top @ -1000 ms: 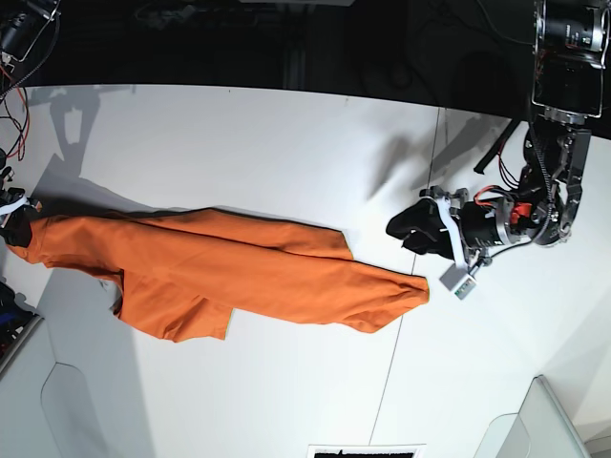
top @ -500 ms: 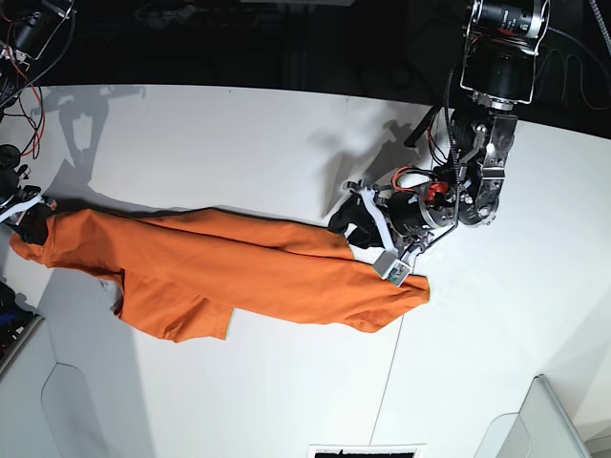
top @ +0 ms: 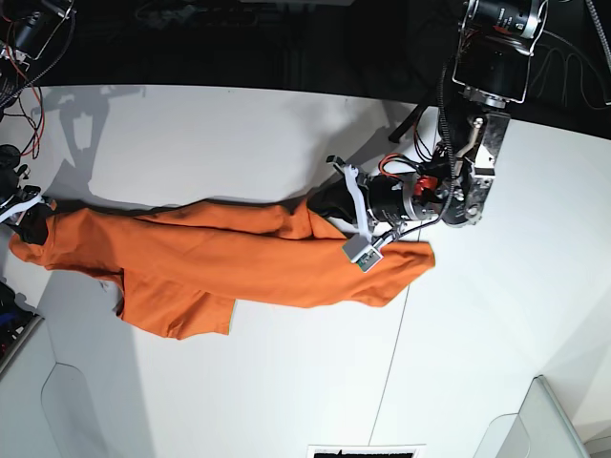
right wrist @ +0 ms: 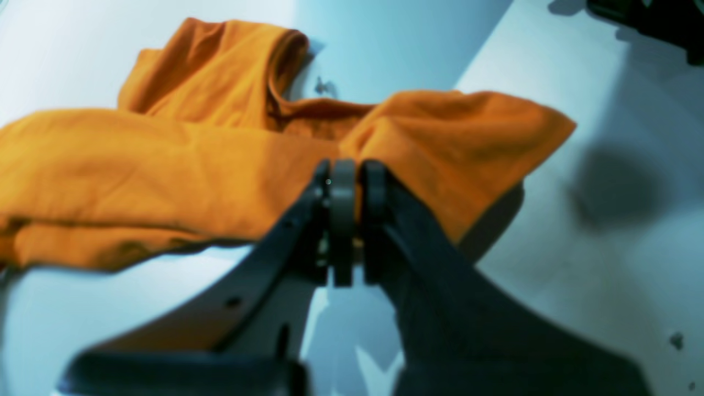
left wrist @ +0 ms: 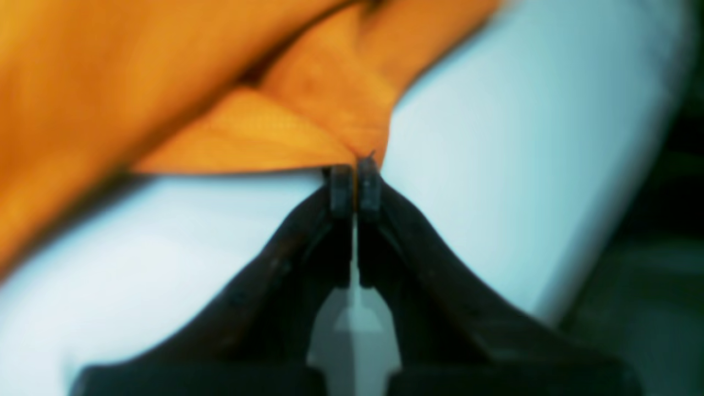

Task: Layout the t-shirt on the table in an organized manner, then fold the t-shirt properly
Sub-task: 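Grasp the shirt edge with the left gripper and fold it inward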

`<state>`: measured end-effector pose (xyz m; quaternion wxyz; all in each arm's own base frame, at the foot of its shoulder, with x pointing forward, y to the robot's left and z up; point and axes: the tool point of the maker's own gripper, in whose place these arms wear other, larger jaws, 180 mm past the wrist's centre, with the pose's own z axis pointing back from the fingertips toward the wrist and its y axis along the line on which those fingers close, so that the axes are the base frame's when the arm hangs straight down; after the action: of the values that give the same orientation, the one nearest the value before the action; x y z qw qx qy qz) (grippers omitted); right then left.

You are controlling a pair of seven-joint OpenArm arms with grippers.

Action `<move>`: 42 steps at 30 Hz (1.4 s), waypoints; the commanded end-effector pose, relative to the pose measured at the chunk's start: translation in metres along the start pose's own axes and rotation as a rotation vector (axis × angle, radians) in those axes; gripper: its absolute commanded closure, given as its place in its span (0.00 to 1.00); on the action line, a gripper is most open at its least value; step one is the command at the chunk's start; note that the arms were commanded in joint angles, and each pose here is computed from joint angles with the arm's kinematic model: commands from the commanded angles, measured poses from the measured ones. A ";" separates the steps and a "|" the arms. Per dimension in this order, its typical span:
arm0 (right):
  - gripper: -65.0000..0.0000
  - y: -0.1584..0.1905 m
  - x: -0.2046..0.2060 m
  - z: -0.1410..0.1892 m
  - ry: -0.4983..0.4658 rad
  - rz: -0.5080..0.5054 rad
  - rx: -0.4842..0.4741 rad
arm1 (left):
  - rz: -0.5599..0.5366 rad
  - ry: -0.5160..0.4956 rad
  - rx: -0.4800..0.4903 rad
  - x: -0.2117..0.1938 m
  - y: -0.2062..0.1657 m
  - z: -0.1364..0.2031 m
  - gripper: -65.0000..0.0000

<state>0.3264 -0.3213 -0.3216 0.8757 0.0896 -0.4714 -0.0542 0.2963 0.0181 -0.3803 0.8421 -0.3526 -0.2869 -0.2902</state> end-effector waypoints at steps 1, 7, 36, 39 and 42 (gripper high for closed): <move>1.00 -0.002 0.024 0.005 -0.068 0.022 0.001 | -0.034 -0.051 -0.031 0.022 -0.005 0.014 1.00; 1.00 -0.002 0.023 0.005 -0.067 0.022 0.001 | -0.102 0.011 -0.109 0.024 -0.019 0.067 1.00; 1.00 0.000 0.026 0.004 -0.081 0.019 0.006 | 0.193 0.023 0.096 -0.003 0.093 0.040 0.99; 1.00 0.003 0.028 0.004 -0.092 0.005 0.022 | 0.191 0.031 0.115 -0.006 0.099 0.048 0.87; 1.00 0.003 0.028 0.004 -0.092 0.004 0.022 | 0.213 0.019 0.094 -0.004 0.098 0.055 0.81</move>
<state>0.3300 -0.3176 -0.3169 0.8676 0.1018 -0.4833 -0.0579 0.3347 0.1121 -0.4052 0.8903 -0.3451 -0.2348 -0.1824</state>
